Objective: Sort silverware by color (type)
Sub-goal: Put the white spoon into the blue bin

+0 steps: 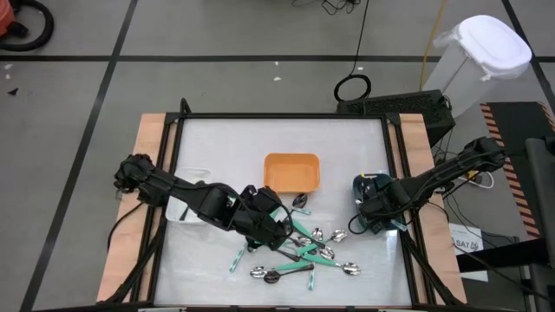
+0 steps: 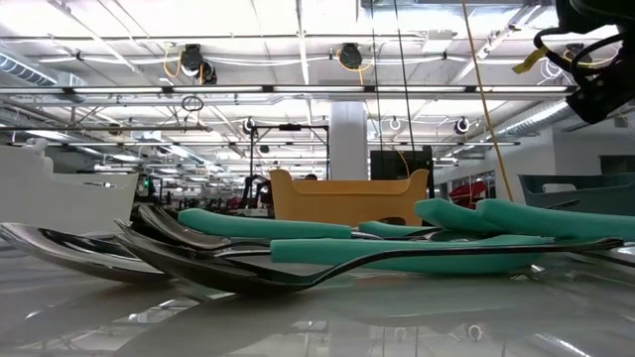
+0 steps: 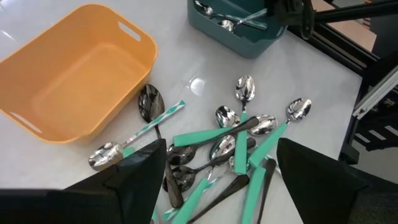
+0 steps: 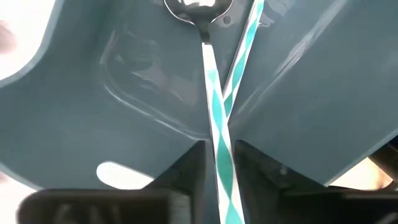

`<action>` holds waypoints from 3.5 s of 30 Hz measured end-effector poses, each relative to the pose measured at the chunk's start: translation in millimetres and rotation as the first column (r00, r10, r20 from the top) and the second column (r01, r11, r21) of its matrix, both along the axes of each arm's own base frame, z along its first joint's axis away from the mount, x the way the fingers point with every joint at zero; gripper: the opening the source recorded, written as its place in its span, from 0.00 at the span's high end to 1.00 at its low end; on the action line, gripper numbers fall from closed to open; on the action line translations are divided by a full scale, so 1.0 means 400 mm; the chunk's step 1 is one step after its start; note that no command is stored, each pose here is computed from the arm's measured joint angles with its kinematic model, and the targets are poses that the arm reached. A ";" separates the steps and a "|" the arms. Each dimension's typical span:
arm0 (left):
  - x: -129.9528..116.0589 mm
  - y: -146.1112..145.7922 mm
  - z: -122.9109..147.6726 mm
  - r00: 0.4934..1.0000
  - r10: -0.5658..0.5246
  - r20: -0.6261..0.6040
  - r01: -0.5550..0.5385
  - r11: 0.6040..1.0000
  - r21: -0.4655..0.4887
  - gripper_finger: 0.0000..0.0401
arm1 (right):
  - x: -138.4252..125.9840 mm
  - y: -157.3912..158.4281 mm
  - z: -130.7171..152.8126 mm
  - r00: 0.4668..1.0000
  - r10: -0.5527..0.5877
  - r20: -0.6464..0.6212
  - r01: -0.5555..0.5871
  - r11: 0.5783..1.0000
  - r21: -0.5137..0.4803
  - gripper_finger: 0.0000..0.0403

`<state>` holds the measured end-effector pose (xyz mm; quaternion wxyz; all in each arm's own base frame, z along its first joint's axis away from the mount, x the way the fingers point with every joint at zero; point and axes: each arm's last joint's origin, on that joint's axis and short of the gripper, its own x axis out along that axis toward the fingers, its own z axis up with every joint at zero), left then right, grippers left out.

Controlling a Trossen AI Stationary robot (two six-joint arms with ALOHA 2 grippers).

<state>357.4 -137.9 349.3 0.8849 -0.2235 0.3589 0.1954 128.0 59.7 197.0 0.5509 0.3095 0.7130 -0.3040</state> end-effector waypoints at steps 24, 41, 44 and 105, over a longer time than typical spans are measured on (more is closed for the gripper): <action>-0.005 -0.013 0.000 1.000 -0.006 0.002 0.006 1.000 -0.006 0.25 | 0.007 0.001 -0.001 0.999 -0.033 0.029 0.033 0.999 -0.014 0.76; -0.005 -0.012 0.000 1.000 -0.007 0.002 0.007 1.000 -0.004 0.25 | 0.022 0.006 0.018 0.996 -0.038 0.086 0.039 0.999 -0.016 0.95; -0.005 -0.012 0.000 1.000 -0.011 0.001 0.011 1.000 -0.001 0.25 | 0.032 0.007 0.038 0.991 -0.047 0.128 0.053 0.998 -0.041 0.95; 0.018 0.018 -0.117 0.901 -0.215 -0.377 0.208 0.976 -0.060 0.25 | 0.150 0.087 0.316 0.664 0.063 0.745 0.084 0.984 -0.158 0.64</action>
